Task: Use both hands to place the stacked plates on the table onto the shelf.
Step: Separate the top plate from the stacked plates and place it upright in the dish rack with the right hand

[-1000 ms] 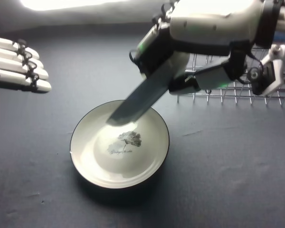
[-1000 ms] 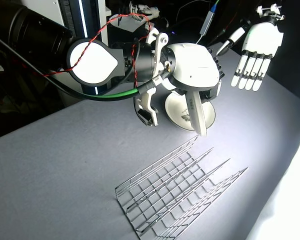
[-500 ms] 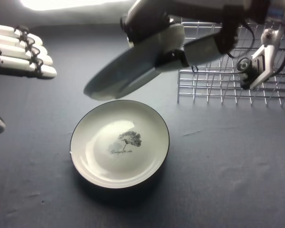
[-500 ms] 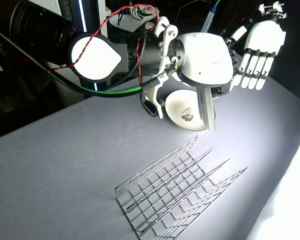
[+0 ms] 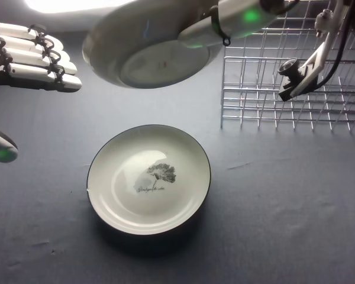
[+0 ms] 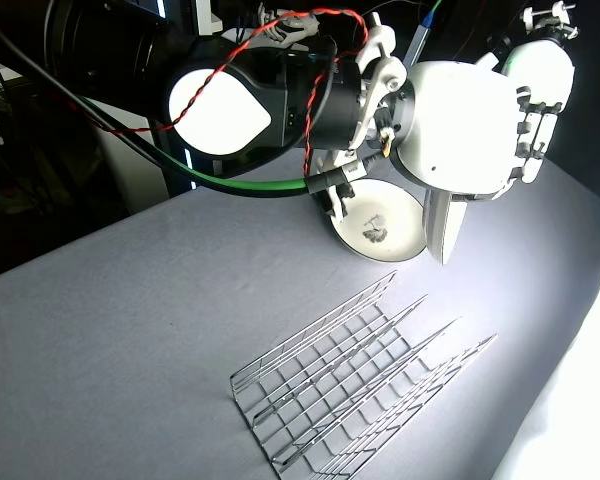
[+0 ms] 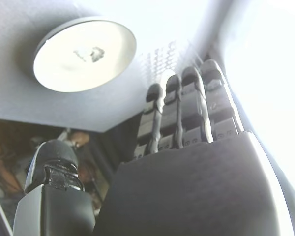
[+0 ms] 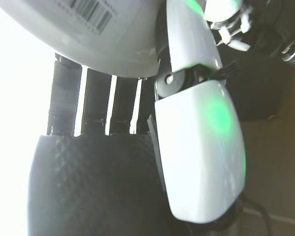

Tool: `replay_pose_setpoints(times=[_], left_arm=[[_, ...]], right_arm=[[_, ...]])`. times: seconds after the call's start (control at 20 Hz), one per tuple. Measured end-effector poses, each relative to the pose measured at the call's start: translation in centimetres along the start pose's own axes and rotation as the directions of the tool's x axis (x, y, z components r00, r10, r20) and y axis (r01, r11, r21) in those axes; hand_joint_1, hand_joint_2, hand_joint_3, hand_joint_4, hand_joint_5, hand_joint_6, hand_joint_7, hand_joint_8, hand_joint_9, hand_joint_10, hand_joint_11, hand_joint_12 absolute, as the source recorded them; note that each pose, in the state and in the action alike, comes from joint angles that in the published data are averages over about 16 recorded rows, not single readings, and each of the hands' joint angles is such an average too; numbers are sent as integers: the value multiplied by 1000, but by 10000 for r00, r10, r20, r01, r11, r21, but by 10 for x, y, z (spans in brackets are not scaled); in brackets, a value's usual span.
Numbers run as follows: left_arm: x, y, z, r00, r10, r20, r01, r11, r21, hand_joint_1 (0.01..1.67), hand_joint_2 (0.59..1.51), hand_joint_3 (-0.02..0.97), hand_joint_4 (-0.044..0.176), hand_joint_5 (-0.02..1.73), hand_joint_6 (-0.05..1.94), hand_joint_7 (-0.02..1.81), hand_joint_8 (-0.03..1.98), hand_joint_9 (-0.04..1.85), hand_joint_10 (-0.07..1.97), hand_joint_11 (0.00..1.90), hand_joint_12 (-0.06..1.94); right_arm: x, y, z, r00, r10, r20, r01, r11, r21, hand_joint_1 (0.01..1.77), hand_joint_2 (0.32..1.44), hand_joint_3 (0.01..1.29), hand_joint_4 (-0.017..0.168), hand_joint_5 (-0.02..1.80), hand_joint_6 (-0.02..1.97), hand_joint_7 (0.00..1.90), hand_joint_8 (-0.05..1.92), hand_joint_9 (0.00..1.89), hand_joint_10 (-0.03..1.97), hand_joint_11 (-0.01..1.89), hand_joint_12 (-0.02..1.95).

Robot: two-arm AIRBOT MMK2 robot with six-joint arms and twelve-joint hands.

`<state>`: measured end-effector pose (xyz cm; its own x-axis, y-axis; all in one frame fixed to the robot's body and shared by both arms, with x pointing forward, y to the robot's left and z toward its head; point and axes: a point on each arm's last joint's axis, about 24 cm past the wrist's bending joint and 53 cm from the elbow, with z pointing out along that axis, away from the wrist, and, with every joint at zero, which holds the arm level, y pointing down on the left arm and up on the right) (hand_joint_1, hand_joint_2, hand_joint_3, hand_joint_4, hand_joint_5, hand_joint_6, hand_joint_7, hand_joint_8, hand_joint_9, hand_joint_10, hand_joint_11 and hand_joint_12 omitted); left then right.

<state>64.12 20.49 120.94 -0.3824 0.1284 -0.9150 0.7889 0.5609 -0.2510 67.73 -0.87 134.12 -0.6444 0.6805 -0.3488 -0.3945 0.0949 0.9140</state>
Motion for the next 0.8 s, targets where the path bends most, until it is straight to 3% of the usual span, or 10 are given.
replay_pose_setpoints(times=[0.35,0.8], left_arm=[[3,-8,3,9995,312,-50,-311,9992,249,14,1102,1,0,103,19,93,4,80,7,15,117],[4,-13,4,9987,500,-46,-497,9978,440,14,1102,1,0,112,19,89,4,74,7,16,79]], right_arm=[[-31,-9,-4,9904,1159,758,-1187,9923,344,1369,1000,11,-7,897,1041,1052,722,1055,1063,974,1355],[-77,-16,-26,9774,1254,1703,-1356,9895,500,1374,1002,10,-7,895,1042,1041,751,1035,1084,963,1361]])
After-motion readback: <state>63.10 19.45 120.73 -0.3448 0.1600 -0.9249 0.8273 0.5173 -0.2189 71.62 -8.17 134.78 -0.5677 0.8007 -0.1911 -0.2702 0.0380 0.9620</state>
